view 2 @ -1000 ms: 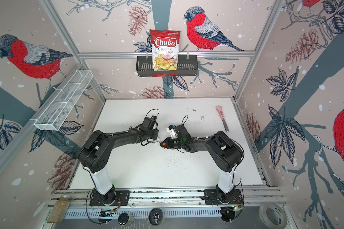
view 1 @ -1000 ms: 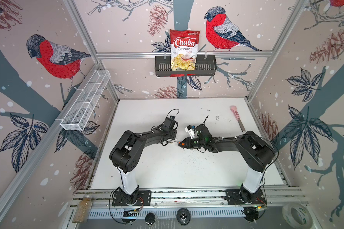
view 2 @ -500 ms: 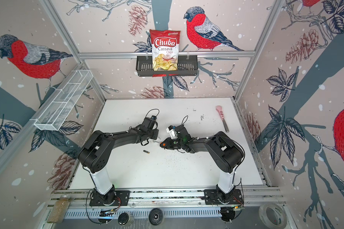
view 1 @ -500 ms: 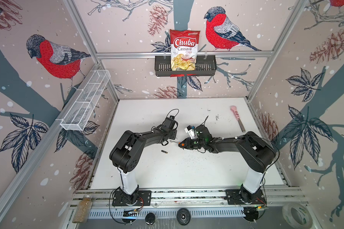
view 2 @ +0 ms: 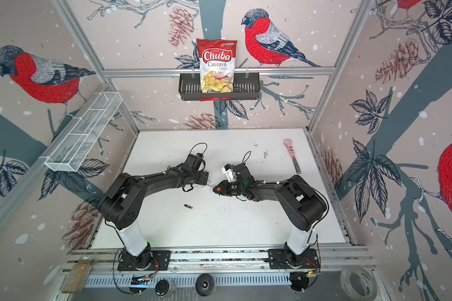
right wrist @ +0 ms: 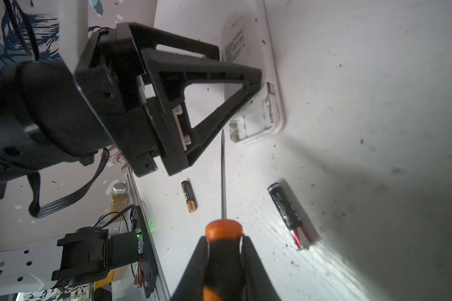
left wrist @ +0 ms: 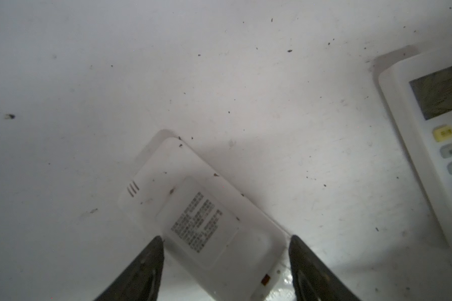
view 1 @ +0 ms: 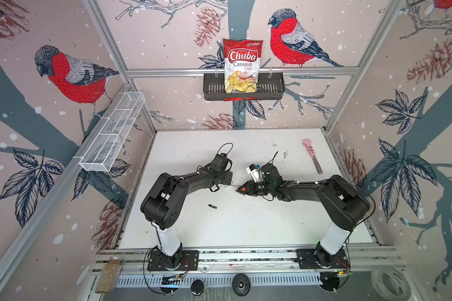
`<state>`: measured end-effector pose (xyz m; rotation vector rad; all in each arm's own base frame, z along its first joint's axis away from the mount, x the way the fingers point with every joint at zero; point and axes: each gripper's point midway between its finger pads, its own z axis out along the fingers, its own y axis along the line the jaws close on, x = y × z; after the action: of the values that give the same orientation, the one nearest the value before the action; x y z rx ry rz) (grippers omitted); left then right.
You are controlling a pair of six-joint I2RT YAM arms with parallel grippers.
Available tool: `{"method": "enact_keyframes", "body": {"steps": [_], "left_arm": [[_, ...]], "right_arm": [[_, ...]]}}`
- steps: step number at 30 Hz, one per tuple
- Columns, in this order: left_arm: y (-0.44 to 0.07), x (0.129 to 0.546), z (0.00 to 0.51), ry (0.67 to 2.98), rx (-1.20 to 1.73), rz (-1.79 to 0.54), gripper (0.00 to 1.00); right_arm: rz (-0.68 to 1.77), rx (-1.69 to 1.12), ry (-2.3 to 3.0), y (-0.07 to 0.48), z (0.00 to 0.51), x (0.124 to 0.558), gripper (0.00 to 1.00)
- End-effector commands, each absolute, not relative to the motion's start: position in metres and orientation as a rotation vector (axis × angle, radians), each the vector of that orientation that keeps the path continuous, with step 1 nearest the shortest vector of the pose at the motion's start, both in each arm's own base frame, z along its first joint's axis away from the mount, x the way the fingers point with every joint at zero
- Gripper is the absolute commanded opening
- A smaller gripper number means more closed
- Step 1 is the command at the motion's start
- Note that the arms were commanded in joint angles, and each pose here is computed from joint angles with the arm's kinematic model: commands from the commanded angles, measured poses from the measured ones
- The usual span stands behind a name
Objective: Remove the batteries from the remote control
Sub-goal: 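Lift the left gripper off the remote while the right gripper sets down the screwdriver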
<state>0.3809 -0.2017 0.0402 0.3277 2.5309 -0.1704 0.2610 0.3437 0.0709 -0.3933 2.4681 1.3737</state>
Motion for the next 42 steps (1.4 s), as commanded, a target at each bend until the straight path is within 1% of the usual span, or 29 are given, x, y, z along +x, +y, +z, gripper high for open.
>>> {"method": "enact_keyframes", "body": {"steps": [1, 5, 8, 11, 15, 26, 28, 31, 36, 42], "left_arm": [[-0.199, 0.383, 0.053, 2.516, 0.298, -0.161, 0.83], [-0.194, 0.387, 0.069, 2.475, 0.253, -0.147, 0.94], [-0.192, 0.387, 0.081, 2.44, 0.225, -0.154, 0.96], [-0.191, 0.39, 0.096, 2.399, 0.196, -0.164, 0.96], [-0.184, 0.383, 0.091, 2.405, 0.177, -0.148, 0.96], [-0.169, 0.375, 0.098, 2.354, 0.07, -0.143, 0.96], [-0.167, 0.373, 0.099, 2.348, 0.063, -0.144, 0.96], [-0.166, 0.372, 0.098, 2.344, 0.054, -0.147, 0.96], [-0.167, 0.37, 0.096, 2.348, 0.056, -0.156, 0.96], [-0.167, 0.368, 0.095, 2.348, 0.053, -0.166, 0.96]], "right_arm": [[1.342, -0.389, 2.434, 0.334, 0.079, 0.269, 0.01], [1.246, -0.35, 2.427, 0.314, 0.082, 0.285, 0.01], [1.147, -0.324, 2.427, 0.3, 0.081, 0.3, 0.02], [1.035, -0.318, 2.425, 0.294, 0.078, 0.314, 0.02], [0.939, -0.327, 2.425, 0.295, 0.074, 0.326, 0.05], [0.751, -0.437, 2.468, 0.319, 0.045, 0.332, 0.12], [0.73, -0.449, 2.474, 0.321, 0.041, 0.331, 0.16], [0.71, -0.471, 2.484, 0.324, 0.035, 0.327, 0.19], [0.675, -0.488, 2.512, 0.325, 0.025, 0.323, 0.32], [0.643, -0.497, 2.53, 0.326, 0.019, 0.322, 0.37]]}}
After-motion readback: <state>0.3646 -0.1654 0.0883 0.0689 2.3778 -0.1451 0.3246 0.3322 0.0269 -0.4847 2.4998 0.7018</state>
